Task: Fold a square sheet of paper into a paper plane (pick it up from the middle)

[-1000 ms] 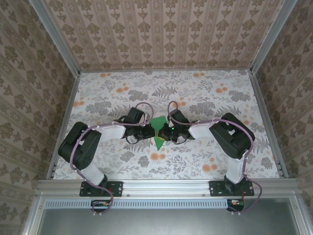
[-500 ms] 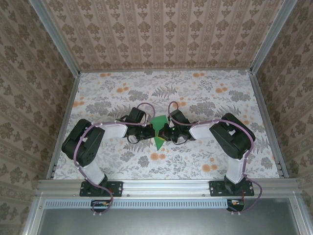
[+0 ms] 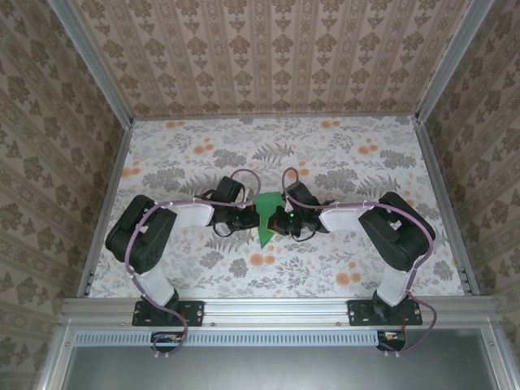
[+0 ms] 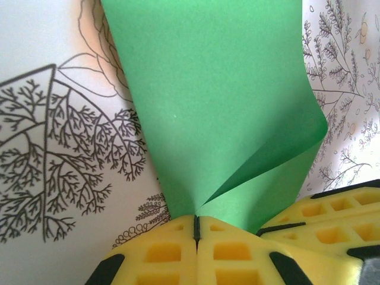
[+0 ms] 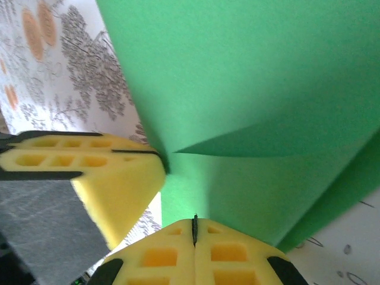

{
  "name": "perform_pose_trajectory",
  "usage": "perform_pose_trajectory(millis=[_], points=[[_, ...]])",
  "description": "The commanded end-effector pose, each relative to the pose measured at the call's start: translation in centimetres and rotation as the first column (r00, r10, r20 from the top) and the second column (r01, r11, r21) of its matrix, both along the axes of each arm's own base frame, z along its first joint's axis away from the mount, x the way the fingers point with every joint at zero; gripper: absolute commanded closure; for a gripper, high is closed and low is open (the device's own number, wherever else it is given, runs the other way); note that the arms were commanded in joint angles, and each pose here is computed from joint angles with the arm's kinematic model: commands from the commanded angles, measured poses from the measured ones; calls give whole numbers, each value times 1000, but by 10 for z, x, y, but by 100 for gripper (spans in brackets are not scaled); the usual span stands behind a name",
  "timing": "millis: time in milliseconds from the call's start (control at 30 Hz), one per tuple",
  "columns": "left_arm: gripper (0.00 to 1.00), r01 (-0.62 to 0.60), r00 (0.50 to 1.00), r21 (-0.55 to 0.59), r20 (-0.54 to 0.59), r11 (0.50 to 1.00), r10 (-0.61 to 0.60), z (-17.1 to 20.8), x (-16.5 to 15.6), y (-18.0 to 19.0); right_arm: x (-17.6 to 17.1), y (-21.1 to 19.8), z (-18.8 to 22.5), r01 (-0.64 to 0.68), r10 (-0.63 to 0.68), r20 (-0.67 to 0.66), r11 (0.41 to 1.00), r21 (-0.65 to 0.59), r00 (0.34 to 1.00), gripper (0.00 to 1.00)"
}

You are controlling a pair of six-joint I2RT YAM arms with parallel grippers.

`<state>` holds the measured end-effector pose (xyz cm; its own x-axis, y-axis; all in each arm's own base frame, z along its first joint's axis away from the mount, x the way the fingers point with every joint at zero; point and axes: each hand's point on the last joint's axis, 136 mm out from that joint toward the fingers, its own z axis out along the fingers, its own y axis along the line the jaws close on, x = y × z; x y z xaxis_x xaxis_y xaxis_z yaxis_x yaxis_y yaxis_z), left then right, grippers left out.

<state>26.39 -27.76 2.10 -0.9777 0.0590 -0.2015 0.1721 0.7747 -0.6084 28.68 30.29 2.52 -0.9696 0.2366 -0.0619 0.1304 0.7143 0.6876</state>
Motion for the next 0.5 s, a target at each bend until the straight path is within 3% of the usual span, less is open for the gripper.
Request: perform_pose_trajectory(millis=[0,200,467], points=[[100,35,999,55,-15,998,-35,-11,-4,4,3,-10,-10,-4,4,-1,997,-73,1000,100],[100,49,999,78,-10,996,-48,-12,-3,6,2,-28,-22,31,-33,-13,989,-143,999,100],[99,42,998,38,41,998,-44,6,8,-2,-6,-36,-37,86,-95,-55,986,-146,994,100]])
